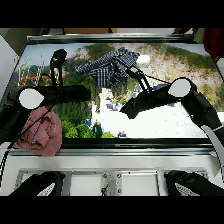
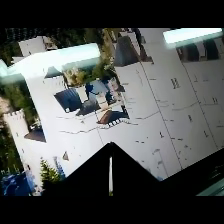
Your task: Fold the clothes and pants, and hang the long-sleeved shirts on hangers.
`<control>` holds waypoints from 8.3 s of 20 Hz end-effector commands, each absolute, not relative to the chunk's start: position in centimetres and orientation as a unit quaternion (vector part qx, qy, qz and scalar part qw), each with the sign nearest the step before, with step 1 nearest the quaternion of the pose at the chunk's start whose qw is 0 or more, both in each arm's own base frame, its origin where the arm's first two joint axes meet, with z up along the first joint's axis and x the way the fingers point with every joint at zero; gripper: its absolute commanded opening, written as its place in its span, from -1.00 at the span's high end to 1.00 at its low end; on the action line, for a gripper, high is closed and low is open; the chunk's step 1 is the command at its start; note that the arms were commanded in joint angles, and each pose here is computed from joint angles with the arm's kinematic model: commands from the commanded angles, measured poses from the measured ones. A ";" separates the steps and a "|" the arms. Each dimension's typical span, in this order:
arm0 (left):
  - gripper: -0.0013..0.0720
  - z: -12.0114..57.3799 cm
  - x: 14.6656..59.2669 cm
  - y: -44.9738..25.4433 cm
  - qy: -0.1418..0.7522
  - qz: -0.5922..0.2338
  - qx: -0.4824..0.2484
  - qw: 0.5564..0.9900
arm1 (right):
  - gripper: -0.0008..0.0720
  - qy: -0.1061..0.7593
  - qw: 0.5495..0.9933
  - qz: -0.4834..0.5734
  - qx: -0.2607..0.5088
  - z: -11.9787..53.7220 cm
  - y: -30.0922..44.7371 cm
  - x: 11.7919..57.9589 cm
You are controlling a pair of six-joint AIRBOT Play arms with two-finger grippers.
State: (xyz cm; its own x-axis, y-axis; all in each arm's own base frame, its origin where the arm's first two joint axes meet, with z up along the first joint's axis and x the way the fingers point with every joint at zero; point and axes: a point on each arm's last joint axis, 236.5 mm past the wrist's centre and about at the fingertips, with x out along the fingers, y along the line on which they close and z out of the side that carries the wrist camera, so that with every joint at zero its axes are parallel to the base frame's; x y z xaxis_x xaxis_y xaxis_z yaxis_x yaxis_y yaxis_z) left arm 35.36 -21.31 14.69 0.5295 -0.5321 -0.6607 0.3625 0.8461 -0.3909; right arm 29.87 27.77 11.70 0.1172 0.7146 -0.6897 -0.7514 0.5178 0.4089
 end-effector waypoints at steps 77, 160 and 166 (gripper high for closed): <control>-0.88 5.0 36.2 -22.5 0.538 -0.236 0.026 0.809 | 0.94 0.326 0.922 0.181 0.103 24.1 5.8 35.6; 0.93 0.0 30.9 -24.9 0.559 -0.235 -0.068 0.792 | -0.62 0.641 0.756 0.051 -0.121 -2.6 17.3 26.0; 0.93 0.0 31.2 -24.3 0.560 -0.229 -0.073 0.793 | -0.62 0.639 0.752 -0.003 -0.161 -8.2 19.6 25.8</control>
State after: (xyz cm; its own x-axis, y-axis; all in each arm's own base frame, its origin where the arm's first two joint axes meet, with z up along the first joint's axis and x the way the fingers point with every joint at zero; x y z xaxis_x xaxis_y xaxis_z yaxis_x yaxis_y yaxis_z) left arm 31.23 -24.54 -0.06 0.2702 -0.4455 -0.8535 0.2837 0.8840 -0.3716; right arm 25.84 19.46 -5.87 0.1664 -0.1331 -0.9770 -0.2503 0.9527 -0.1724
